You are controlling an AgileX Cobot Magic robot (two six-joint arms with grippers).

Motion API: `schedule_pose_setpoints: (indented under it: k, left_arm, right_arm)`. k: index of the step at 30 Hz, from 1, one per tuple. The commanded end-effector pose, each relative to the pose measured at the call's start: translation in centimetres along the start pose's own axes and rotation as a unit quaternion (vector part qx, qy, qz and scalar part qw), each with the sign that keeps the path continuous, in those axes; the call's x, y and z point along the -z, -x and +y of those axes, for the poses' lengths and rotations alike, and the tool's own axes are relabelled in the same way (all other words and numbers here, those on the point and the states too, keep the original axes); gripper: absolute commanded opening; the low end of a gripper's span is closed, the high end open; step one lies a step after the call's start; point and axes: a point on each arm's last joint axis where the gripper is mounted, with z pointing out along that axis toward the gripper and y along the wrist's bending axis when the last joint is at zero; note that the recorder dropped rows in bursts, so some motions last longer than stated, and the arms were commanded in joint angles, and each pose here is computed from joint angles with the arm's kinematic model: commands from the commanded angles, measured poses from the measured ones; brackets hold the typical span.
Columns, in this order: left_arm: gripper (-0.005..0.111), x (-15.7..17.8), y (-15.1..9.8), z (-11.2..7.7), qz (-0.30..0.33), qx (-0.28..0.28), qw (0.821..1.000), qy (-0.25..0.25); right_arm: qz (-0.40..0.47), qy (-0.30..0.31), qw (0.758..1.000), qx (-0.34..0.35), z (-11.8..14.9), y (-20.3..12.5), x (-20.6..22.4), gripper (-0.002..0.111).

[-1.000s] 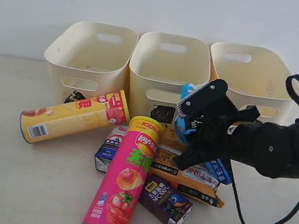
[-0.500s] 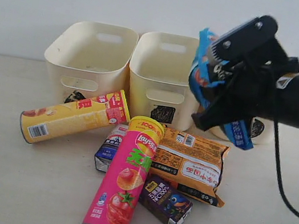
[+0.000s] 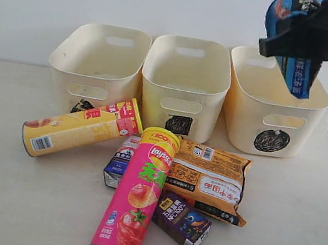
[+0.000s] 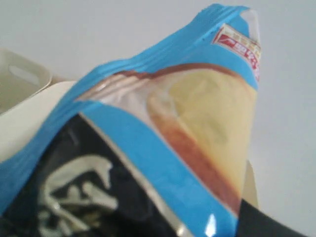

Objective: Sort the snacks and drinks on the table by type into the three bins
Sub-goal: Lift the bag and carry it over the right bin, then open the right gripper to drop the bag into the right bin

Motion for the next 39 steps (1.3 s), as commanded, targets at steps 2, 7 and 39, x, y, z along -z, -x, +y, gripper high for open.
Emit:
schedule_pose_setpoints:
  k: [2,7,39]
  left_arm:
    - [0.004,0.0,-0.1,0.0,0.001,0.005,1.000,0.001]
    - [0.004,0.0,-0.1,0.0,0.001,0.005,1.000,0.001]
    - [0.004,0.0,-0.1,0.0,0.001,0.005,1.000,0.001]
  right_arm:
    - [-0.004,-0.028,0.998,-0.047,-2.1,0.4,-4.5,0.000]
    - [0.024,-0.034,0.997,-0.061,-3.7,-0.5,-8.9,0.000]
    - [0.158,0.009,0.982,-0.100,-4.5,-5.6,-16.3,0.071]
